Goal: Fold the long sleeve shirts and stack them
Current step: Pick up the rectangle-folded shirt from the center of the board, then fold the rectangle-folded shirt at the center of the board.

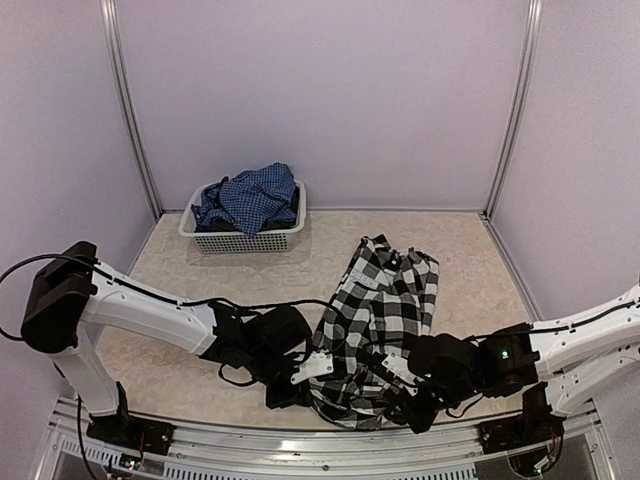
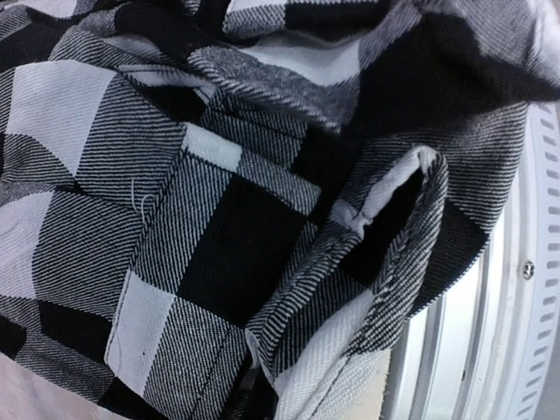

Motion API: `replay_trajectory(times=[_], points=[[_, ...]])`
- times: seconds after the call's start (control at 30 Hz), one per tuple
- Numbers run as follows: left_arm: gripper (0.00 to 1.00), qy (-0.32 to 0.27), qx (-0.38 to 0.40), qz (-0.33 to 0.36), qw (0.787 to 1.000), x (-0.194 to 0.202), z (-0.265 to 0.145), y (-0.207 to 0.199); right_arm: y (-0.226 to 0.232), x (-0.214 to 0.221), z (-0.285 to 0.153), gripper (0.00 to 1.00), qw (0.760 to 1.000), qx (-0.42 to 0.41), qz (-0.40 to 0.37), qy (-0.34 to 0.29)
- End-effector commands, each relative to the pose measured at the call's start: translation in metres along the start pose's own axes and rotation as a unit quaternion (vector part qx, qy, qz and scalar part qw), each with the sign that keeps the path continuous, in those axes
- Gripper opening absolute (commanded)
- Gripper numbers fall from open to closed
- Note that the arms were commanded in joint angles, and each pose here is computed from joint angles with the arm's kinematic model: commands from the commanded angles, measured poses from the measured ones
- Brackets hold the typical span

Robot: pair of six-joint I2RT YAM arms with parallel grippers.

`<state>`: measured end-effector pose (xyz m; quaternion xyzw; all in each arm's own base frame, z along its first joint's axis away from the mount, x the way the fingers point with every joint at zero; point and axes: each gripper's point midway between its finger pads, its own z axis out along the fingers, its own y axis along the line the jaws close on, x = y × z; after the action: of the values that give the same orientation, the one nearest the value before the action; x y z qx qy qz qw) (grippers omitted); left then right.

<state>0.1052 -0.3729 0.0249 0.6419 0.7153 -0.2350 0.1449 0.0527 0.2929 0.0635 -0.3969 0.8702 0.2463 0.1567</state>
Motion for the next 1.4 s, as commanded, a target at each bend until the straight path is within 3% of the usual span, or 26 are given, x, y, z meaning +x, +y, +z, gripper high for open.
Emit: replay_trajectory(times=[0.0,0.3,0.4,0.73,1.0,1.1,1.17,1.23,1.37], points=[[0.0,0.012,0.032,-0.037,0.999,-0.005,-0.035,-0.005,0.014,-0.016,-0.035,0.0,0.998,-0.04,0.017,-0.037],[0.0,-0.064,0.061,-0.036,0.995,-0.089,-0.113,0.047,-0.052,-0.053,-0.076,0.0,0.989,0.013,0.124,-0.085],[0.0,-0.075,0.083,-0.046,0.993,-0.111,-0.121,0.078,-0.081,-0.065,-0.083,0.0,0.982,0.046,0.155,-0.092],[0.0,-0.085,0.102,-0.097,0.986,-0.148,-0.081,0.192,-0.182,-0.094,-0.094,0.0,0.957,0.099,0.244,-0.122],[0.15,-0.113,0.081,-0.165,0.976,-0.133,-0.039,0.249,-0.221,-0.097,-0.067,0.0,0.957,0.12,0.248,-0.094],[0.16,-0.128,0.06,-0.193,0.971,-0.129,-0.03,0.271,-0.237,-0.099,-0.063,0.0,0.953,0.142,0.252,-0.094],[0.2,-0.141,0.049,-0.212,0.966,-0.126,-0.026,0.285,-0.251,-0.101,-0.064,0.06,0.948,0.168,0.254,-0.095],[0.28,-0.158,0.029,-0.231,0.96,-0.122,-0.023,0.298,-0.263,-0.104,-0.063,0.18,0.945,0.19,0.25,-0.095],[0.41,-0.213,-0.029,-0.261,0.941,-0.128,-0.052,0.32,-0.287,-0.109,-0.062,0.39,0.937,0.237,0.244,-0.083]])
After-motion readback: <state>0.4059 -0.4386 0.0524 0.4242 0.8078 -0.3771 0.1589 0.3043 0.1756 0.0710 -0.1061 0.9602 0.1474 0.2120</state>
